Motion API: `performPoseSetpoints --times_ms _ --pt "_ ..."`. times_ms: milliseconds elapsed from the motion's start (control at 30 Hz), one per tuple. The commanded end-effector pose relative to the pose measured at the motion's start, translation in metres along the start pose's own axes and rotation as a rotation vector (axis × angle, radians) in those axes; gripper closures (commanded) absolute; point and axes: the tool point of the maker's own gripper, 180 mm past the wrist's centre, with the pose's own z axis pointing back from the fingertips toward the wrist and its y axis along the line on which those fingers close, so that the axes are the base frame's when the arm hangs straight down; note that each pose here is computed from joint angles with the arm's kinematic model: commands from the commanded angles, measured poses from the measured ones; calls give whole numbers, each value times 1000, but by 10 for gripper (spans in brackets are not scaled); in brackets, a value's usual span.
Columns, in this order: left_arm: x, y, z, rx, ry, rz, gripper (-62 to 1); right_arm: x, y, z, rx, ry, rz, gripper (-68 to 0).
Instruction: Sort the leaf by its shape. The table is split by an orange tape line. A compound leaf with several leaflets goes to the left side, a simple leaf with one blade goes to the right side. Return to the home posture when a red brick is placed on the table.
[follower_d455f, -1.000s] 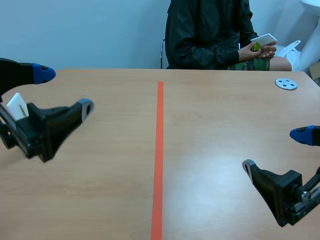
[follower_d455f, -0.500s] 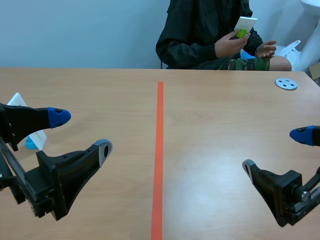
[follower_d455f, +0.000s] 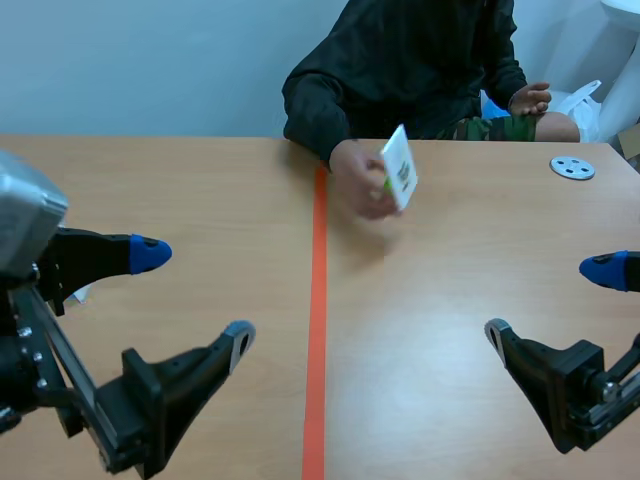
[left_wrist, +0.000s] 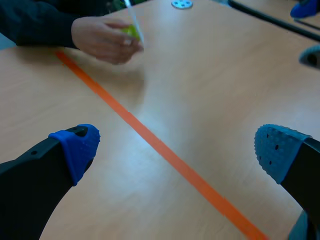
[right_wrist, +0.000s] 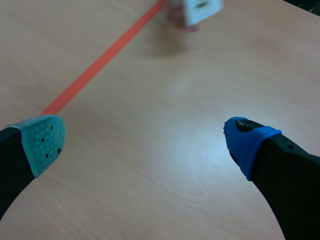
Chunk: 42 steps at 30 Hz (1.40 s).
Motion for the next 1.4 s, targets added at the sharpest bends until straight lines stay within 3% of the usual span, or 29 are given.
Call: performPoseSetpoints --times_ms 0,933,1100,1367 --pt "6 -3 -1 -9 -29 10 -623 11 -4 -1 -12 -36 9 -679" --pt "10 -5 -2 -13 -56 17 -623 11 -5 -1 -13 -36 10 -679" --pt "10 -5 -2 -13 -54 17 -623 7 -5 -1 -14 -14 24 -679" --pt "10 -5 -2 -13 -54 17 -623 19 -7 -7 -3 -44 42 -679"
